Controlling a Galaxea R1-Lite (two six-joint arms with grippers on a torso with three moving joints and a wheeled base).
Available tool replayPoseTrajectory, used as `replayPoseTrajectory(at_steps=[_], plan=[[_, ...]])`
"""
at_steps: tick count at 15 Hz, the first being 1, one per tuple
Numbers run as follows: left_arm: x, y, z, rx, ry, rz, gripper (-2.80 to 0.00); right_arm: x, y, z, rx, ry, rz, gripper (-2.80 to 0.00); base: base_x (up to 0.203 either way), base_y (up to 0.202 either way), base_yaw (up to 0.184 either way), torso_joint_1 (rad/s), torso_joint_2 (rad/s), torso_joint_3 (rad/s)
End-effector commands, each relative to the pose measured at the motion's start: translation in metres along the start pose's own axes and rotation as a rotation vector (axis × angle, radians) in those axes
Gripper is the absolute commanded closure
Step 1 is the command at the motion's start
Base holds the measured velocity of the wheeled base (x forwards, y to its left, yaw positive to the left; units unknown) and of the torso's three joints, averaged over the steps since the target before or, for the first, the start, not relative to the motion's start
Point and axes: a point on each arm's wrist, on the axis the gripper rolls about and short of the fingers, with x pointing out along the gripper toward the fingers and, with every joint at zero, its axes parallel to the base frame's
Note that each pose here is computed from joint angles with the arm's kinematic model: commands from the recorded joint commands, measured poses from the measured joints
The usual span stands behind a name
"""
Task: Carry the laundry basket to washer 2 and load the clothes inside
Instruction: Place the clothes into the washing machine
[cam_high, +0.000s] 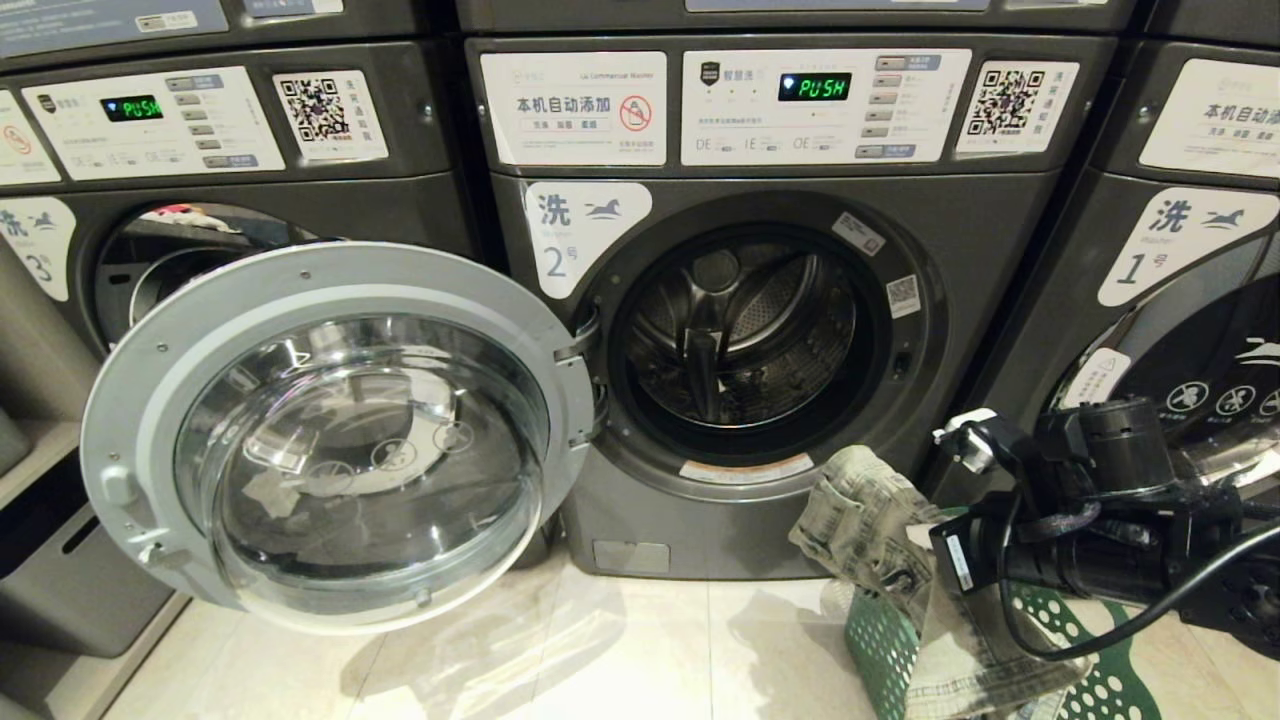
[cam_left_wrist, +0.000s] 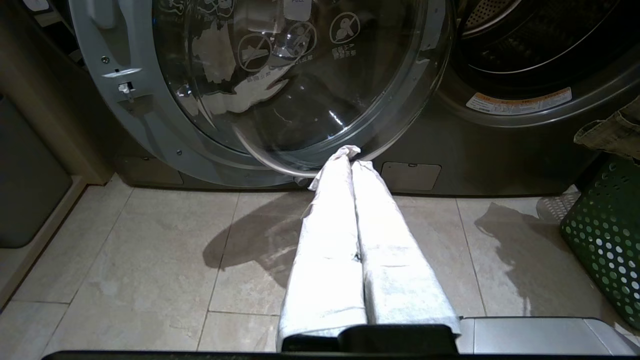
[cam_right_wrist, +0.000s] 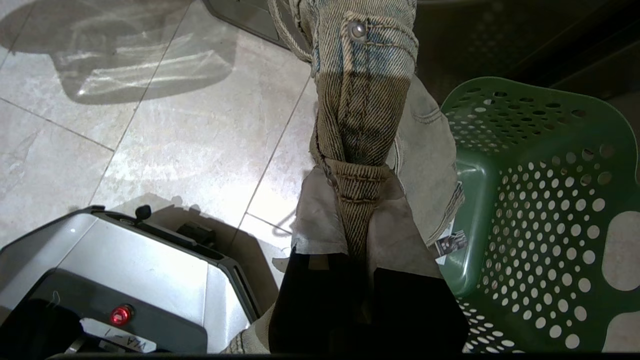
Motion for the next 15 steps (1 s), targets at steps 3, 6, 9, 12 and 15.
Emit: replayPoseTrajectory(at_steps=[3,6,9,12,15], plan=[[0.0,0.0,0.0,-0.001,0.0,0.0,0.0,-0.0016,-0.0065,0.0041,0.016,-0.02,-0.018,0.0,0.0,0.0,0.0,0.0,0.0,0.0],[0.0,0.0,0.0,0.0,0.0,0.001,0.0,-0.0011,-0.0103,0.0009,0.029,-0.009,-0.026,0.0,0.0,0.0,0.0,0.0,0.0,0.0],[0.0,0.0,0.0,0.0,0.0,0.0,0.0,0.0001,-0.0102,-0.0006,0.031,-0.001,-0.025,0.0,0.0,0.0,0.0,0.0,0.0,0.0],[0.0,0.0,0.0,-0.001,0.0,0.001,0.0,0.0005,-0.0103,0.0,0.032,-0.003,-0.025,0.0,0.0,0.0,0.0,0.0,0.0,0.0],[0.0,0.0,0.0,-0.002,0.0,0.001,0.0,0.0001,-0.0108,0.0003,0.031,-0.005,-0.027,0.0,0.0,0.0,0.0,0.0,0.0,0.0]])
